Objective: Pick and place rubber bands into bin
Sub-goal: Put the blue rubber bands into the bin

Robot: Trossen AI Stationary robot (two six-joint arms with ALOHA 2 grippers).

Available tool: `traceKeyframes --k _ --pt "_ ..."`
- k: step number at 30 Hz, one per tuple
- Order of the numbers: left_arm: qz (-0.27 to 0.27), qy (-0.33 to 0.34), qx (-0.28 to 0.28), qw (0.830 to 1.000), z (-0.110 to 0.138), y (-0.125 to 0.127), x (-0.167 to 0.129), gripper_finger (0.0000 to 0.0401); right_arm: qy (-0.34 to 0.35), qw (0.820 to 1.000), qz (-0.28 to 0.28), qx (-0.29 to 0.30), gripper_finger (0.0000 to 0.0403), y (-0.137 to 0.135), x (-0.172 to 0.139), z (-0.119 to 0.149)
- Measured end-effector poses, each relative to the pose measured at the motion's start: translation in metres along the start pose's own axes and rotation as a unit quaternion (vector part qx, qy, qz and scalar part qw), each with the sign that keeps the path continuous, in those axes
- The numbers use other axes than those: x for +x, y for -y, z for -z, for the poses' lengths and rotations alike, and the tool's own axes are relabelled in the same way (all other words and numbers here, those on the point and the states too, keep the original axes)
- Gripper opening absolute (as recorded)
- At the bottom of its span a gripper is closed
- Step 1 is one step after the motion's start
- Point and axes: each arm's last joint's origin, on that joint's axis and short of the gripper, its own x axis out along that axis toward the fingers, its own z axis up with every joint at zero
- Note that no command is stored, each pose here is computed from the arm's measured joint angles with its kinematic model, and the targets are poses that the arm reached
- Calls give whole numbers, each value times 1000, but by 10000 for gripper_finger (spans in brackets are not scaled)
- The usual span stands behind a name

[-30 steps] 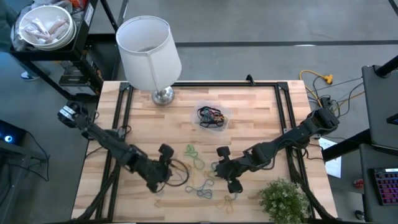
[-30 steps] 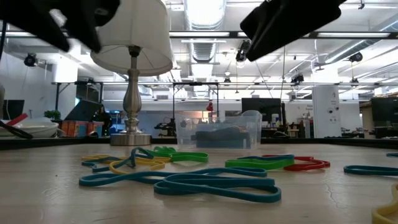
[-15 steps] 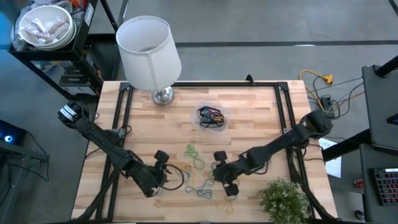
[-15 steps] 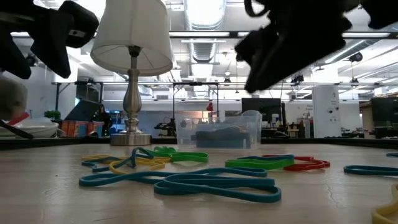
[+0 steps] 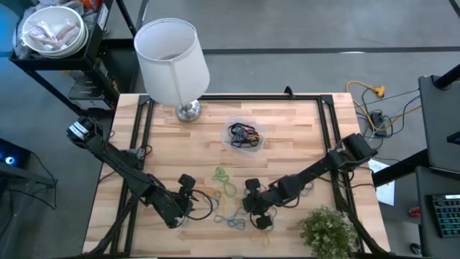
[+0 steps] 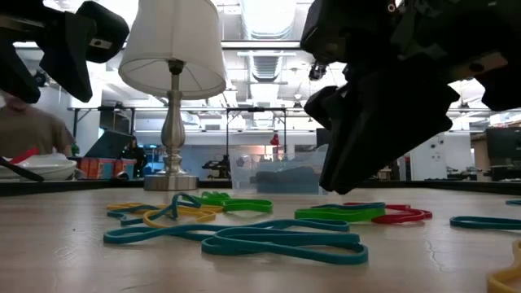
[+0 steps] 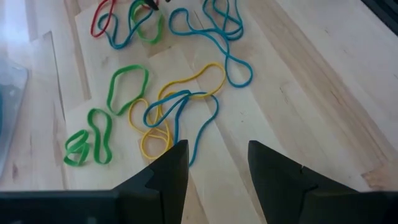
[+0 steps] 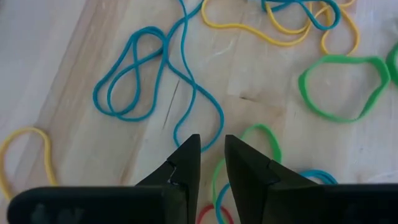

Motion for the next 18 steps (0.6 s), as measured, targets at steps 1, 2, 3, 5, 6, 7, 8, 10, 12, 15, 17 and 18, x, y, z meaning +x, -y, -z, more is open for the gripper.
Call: traceKeyframes --k 1,2,3,5,6,7,8,10,12,15,17,18 --pt "0 -1 0 1000 1 0 0 151 0 1000 0 4 68 0 1 0" --pt "0 -1 0 1000 1 0 0 151 -1 1000 0 9 68 0 1 0" --pt "0 -1 0 1000 1 0 0 151 -2 1000 0 13 68 0 2 1" --pt "0 -2 1 1000 1 0 1 151 -7 1000 2 18 68 0 6 3" --pt "0 -1 0 1000 1 0 1 151 -14 1000 3 18 68 0 9 5" --pt "0 -1 0 1000 1 0 1 151 -18 1000 4 17 68 0 12 7" --pt "0 -1 0 1000 1 0 1 151 -21 1000 5 17 68 0 14 7" --pt "0 -1 0 1000 1 0 1 151 -23 1000 6 17 68 0 17 8" --pt "0 1 0 1000 1 0 1 151 -26 999 7 17 68 0 19 9" --pt "0 0 0 1000 1 0 1 151 -27 999 7 17 68 1 18 9" --pt "0 0 0 1000 1 0 1 151 -26 999 7 17 68 1 16 8" --pt "0 0 0 1000 1 0 1 151 -28 999 7 18 68 1 14 8"
